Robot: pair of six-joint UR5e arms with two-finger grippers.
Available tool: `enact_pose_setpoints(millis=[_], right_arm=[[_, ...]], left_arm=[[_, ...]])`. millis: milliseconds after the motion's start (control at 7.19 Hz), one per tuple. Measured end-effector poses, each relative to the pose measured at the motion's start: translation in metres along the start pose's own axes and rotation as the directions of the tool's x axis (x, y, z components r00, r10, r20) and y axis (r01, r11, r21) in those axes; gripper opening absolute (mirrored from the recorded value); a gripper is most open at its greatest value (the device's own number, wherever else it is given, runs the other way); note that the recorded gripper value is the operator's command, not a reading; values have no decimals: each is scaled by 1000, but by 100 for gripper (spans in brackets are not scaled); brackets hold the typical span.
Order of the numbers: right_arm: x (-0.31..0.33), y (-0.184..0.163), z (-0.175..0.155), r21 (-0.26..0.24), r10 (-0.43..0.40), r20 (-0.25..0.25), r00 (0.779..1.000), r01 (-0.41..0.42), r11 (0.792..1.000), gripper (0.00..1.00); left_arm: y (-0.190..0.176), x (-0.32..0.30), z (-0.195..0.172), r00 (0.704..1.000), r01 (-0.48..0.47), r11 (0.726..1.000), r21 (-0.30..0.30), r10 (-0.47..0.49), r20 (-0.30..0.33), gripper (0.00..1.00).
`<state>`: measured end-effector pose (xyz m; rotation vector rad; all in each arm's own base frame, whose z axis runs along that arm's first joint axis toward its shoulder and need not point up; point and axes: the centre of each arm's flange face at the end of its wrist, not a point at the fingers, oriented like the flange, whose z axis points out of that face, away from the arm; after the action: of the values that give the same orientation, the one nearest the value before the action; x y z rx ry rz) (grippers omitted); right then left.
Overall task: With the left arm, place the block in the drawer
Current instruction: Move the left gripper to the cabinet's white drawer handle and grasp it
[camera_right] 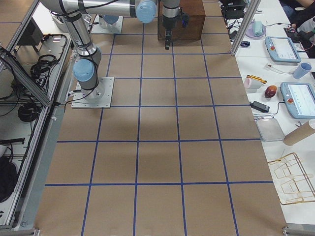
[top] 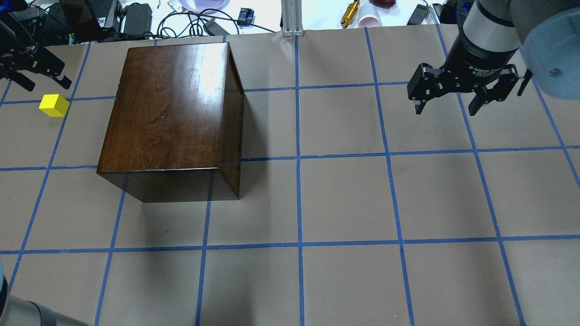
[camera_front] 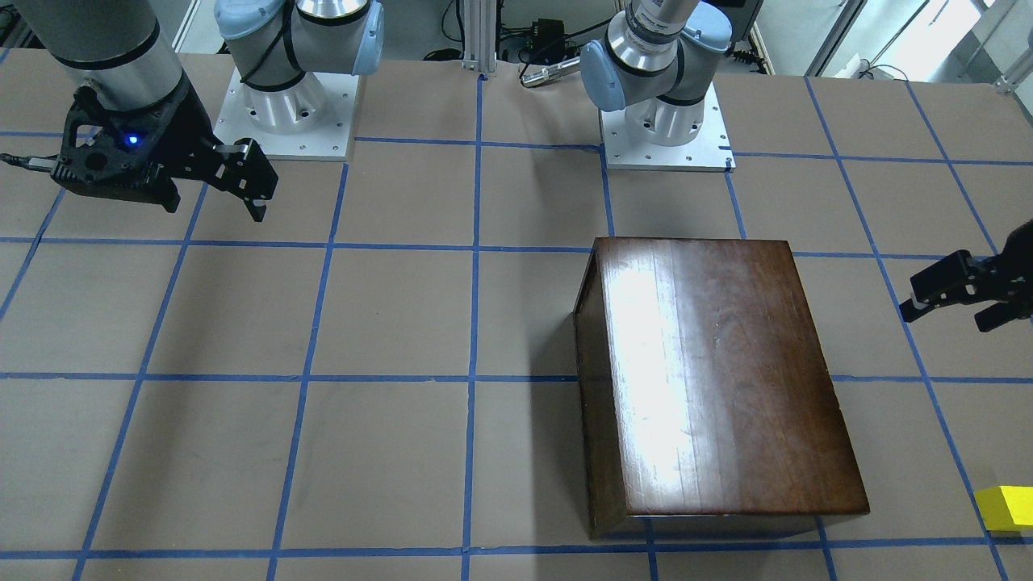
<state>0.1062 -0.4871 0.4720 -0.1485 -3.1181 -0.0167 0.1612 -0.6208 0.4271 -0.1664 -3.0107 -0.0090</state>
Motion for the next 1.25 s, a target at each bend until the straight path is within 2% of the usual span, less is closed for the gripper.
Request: enact_pose_setpoints(millis=[695,1252], right_arm=[[0,0,0,0,0,0,1000,0,1000,100],[0,0,0,0,0,0,1000,0,1000,100]], left_arm=[[-22,-17,77,986,-111,993,-30,107,-125,100],[-25,-19,112,976,-100,994,-49,89,-197,100]])
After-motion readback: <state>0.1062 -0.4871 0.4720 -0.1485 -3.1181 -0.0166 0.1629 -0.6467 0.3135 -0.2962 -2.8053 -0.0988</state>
